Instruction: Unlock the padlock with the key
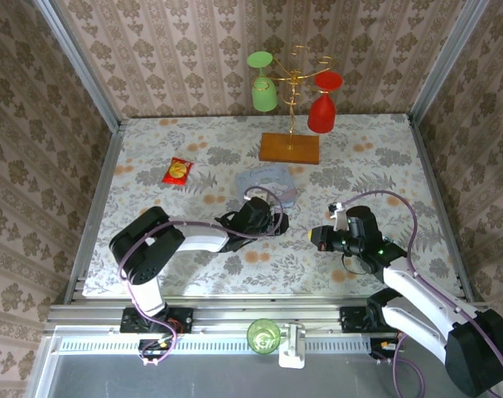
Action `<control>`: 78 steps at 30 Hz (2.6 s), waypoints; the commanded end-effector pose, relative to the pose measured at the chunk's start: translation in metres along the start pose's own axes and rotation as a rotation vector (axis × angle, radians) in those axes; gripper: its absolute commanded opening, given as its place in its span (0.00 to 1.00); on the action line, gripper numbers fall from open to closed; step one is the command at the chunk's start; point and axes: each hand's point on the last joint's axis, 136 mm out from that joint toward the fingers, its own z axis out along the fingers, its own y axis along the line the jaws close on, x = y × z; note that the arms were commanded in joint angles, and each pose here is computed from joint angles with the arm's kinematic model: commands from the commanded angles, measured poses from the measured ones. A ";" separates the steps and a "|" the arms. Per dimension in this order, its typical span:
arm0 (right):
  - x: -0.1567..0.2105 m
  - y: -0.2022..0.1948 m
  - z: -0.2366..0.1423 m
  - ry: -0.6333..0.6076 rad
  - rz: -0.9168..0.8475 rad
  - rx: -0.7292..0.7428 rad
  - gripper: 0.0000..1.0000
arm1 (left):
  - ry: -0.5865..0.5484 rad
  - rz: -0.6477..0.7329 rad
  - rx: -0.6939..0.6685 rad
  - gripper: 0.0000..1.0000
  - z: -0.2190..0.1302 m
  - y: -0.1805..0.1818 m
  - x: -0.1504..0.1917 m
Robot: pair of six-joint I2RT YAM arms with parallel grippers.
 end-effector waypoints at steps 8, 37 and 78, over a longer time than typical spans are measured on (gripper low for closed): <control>0.012 -0.009 0.001 0.021 0.015 0.005 0.00 | -0.017 0.054 -0.084 0.74 0.020 0.007 0.006; 0.016 -0.018 0.012 0.039 0.062 0.018 0.00 | -0.118 -0.065 0.045 0.24 0.020 -0.007 0.002; 0.017 -0.017 0.040 0.048 0.152 -0.014 0.00 | -0.085 -0.091 -0.124 0.37 0.021 0.021 0.001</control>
